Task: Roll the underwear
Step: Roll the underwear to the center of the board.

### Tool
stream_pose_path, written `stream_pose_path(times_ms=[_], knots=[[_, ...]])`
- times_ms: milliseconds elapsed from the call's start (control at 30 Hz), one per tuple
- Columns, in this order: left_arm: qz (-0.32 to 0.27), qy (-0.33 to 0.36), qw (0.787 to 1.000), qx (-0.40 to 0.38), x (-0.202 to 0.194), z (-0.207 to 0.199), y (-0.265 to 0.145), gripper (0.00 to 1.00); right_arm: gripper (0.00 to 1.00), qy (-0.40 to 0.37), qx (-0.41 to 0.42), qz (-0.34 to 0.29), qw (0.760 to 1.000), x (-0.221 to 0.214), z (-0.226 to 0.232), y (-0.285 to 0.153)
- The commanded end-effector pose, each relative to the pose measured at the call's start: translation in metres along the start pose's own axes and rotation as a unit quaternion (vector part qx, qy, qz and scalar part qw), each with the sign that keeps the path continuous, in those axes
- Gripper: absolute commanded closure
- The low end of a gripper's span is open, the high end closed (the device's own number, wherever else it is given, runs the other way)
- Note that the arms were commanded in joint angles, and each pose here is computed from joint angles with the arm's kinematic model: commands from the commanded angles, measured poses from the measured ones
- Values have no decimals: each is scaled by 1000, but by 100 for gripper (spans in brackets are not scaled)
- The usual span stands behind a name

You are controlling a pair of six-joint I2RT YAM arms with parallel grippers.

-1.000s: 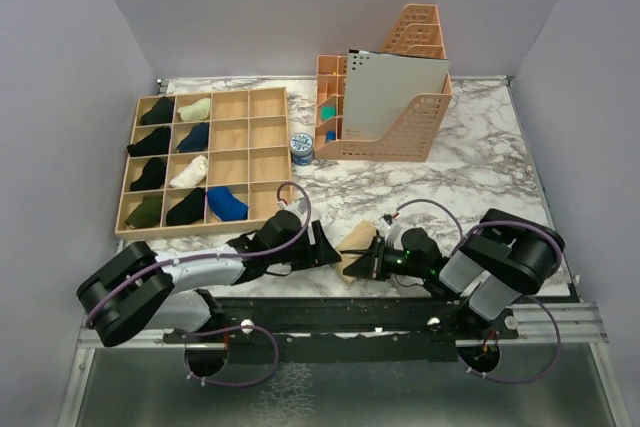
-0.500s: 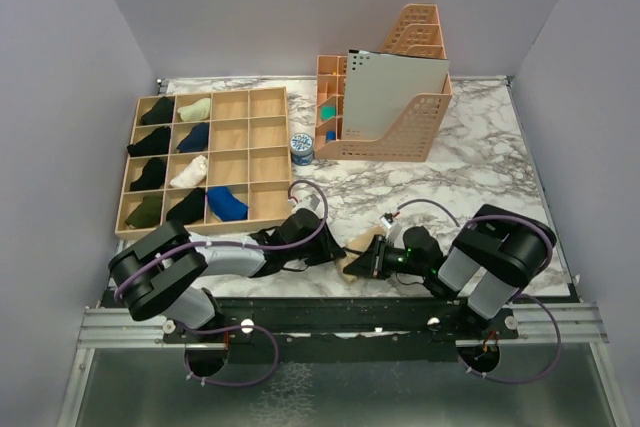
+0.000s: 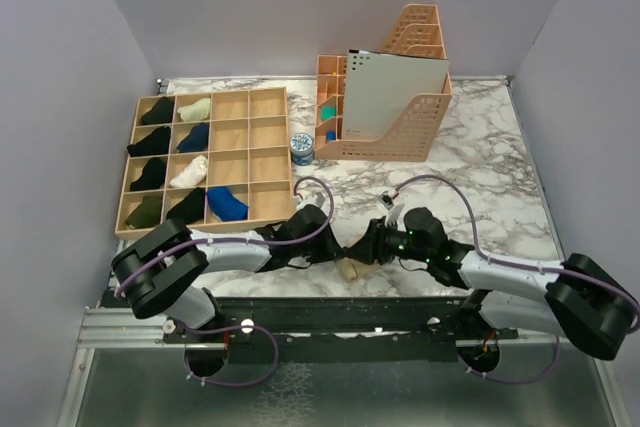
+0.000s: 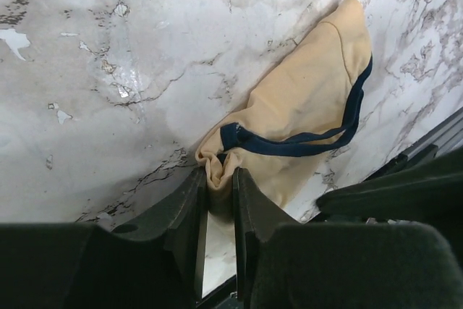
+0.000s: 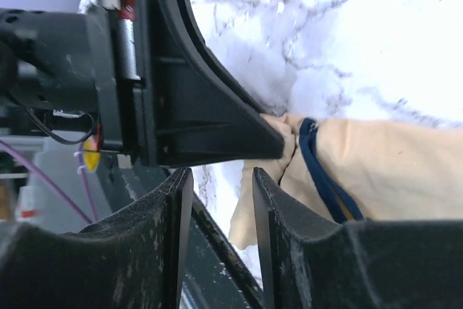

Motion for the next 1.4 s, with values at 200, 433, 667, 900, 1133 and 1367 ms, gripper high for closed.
stream_pose_path(times_ms=[200, 433, 667, 900, 1133, 1367], knots=[[3, 9, 998, 68, -1, 12, 0, 76, 56, -178, -118, 92, 973, 4, 14, -16], [10, -1, 998, 61, 0, 8, 0, 76, 56, -282, -191, 97, 935, -6, 50, 3], [16, -11, 998, 52, -1, 8, -2, 76, 56, -321, -226, 101, 914, -15, 59, 17], [17, -15, 998, 51, 1, 8, -3, 76, 58, -321, -231, 117, 911, -26, 54, 26], [17, -25, 998, 49, 2, 8, -3, 76, 66, -318, -227, 132, 911, -36, 50, 32], [5, -37, 999, 39, 8, 8, -13, 59, 97, -253, -193, 97, 943, -50, 46, 27]])
Point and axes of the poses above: each gripper's point midway between its finger pads, its own y axis out along the fingers, its own z axis along the line the jaws close on, x = y × z, the point moved 10 cm from there along -y, back along the fingers, and after that the axes turned 13 degrees about -y, right-handed, at the moved point
